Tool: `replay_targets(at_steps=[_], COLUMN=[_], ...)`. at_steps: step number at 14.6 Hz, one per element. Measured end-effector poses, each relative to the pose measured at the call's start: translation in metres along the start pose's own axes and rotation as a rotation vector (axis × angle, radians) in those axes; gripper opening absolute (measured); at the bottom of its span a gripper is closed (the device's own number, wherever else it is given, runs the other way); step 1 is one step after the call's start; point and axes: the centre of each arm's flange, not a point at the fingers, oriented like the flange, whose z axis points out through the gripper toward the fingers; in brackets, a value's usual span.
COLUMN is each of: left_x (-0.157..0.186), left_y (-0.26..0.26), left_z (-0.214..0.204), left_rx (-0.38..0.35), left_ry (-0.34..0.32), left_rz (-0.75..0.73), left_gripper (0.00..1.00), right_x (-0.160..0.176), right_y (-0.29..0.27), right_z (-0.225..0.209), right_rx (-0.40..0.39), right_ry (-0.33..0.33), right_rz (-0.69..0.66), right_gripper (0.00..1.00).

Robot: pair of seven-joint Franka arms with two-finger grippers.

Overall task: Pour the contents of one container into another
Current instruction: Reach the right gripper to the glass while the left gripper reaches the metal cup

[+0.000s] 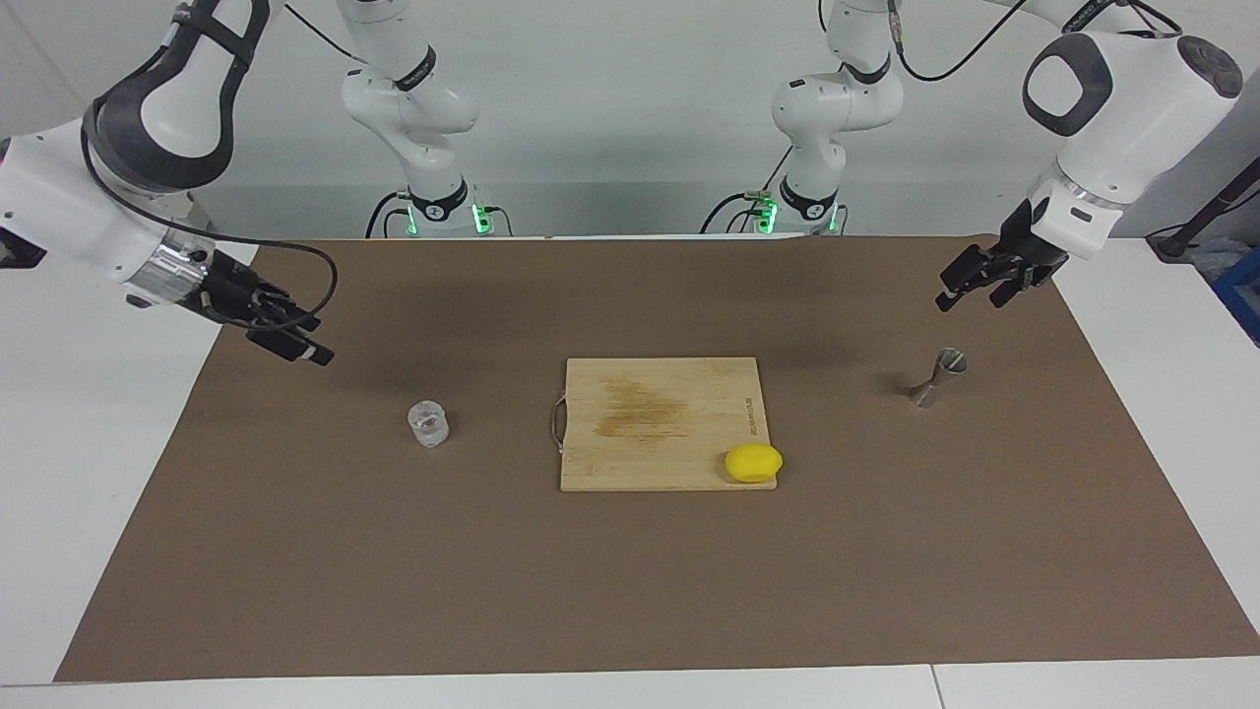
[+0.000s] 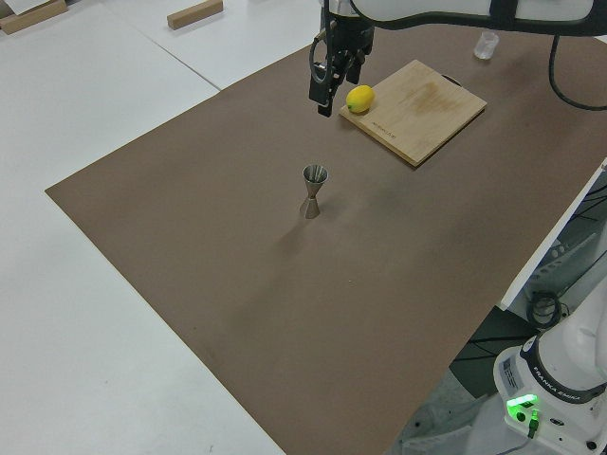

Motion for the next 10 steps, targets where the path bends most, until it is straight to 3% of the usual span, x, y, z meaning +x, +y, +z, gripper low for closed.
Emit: replay_targets(at_steps=[2, 7, 10], left_x=[-0.002, -0.002, 0.005], left_y=[-0.027, -0.081, -0.107], left_z=[0.000, 0.021, 0.042], left_rx=[-0.065, -0.335, -0.461], left_ry=[0.007, 0.035, 0.058], left_rz=[0.145, 0.298, 0.414], left_gripper=[1.00, 1.00, 1.00], right_x=[0.006, 0.029, 0.049], right_y=[0.002, 0.010, 0.014], right_z=[0.018, 0.045, 0.065], right_rx=[0.003, 0.077, 0.113], right_ry=[-0.059, -0.196, -0.272], right_rz=[0.064, 0.429, 0.528], right_gripper=[1.00, 1.00, 1.00])
